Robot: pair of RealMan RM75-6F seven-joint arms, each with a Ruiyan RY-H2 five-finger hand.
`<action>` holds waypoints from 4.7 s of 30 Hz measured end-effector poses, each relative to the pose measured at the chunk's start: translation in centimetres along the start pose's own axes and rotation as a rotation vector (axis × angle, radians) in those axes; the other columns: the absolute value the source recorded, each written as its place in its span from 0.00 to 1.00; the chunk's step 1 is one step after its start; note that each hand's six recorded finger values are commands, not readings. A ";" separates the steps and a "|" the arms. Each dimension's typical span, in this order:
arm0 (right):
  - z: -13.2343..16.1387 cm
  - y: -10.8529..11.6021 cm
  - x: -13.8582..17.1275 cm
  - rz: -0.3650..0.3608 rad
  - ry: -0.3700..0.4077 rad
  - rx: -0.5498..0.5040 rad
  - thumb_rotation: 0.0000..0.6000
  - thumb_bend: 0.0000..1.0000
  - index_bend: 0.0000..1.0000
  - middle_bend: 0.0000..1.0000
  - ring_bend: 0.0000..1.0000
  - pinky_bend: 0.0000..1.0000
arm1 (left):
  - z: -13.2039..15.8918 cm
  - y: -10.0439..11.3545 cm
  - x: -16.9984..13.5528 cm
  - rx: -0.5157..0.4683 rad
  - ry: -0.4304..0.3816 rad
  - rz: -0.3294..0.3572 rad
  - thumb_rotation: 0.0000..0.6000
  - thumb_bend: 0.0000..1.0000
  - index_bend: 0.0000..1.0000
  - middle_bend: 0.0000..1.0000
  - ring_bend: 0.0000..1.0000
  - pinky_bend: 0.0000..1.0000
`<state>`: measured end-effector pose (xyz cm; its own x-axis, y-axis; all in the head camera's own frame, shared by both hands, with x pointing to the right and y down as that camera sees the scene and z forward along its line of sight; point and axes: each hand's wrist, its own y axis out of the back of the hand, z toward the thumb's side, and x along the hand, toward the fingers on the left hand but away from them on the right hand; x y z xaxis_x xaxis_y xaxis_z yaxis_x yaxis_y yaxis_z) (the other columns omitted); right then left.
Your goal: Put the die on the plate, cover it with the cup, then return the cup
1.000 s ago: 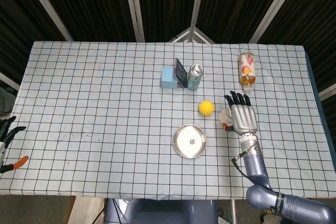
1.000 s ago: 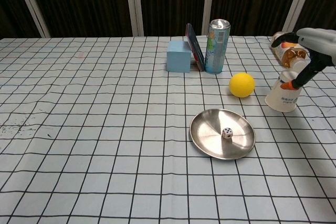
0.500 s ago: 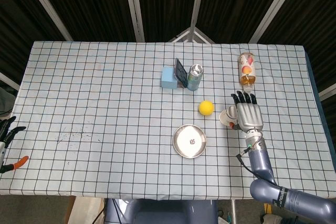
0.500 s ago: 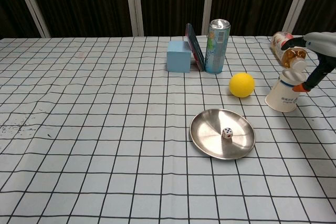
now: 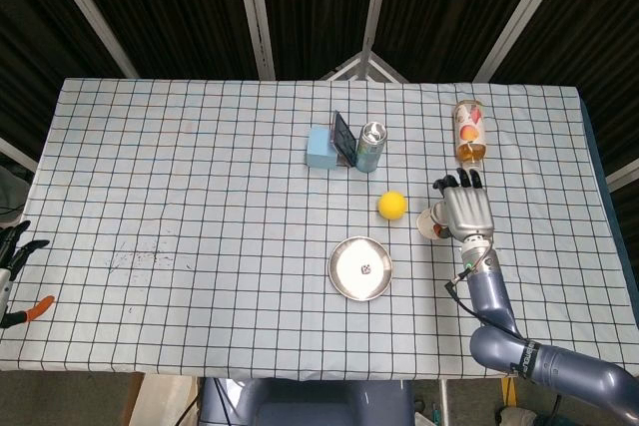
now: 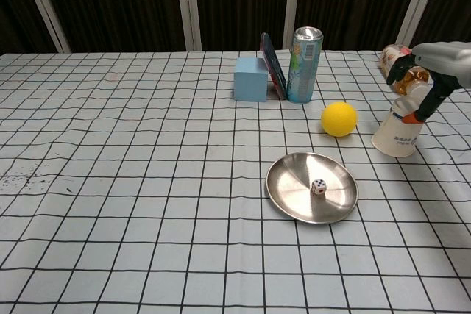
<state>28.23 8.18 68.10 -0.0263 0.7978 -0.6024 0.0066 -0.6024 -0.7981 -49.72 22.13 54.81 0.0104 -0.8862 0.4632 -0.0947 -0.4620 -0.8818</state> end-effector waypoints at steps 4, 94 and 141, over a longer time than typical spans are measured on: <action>0.0 0.0 -0.1 0.001 -0.001 0.008 1.00 0.23 0.31 0.29 0.10 0.00 | 0.2 -0.1 0.0 0.005 -0.004 -0.005 1.00 0.30 0.20 0.00 0.00 0.02; 9.7 -0.2 8.2 0.080 0.286 -0.064 1.00 0.27 0.55 0.46 0.20 0.00 | 0.0 0.1 -0.1 -0.009 -0.006 -0.006 1.00 0.30 0.21 0.00 0.00 0.02; 13.4 -3.3 5.1 -0.003 0.321 -0.209 1.00 0.28 0.57 0.46 0.23 0.00 | 0.0 -0.1 0.0 -0.003 -0.007 -0.017 1.00 0.30 0.21 0.00 0.00 0.02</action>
<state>14.66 13.89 67.79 0.2872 0.7865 -0.5467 0.2116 -0.6087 -0.7647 -49.68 22.17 54.90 0.0195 -0.8783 0.4777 -0.0972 -0.4772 -0.8734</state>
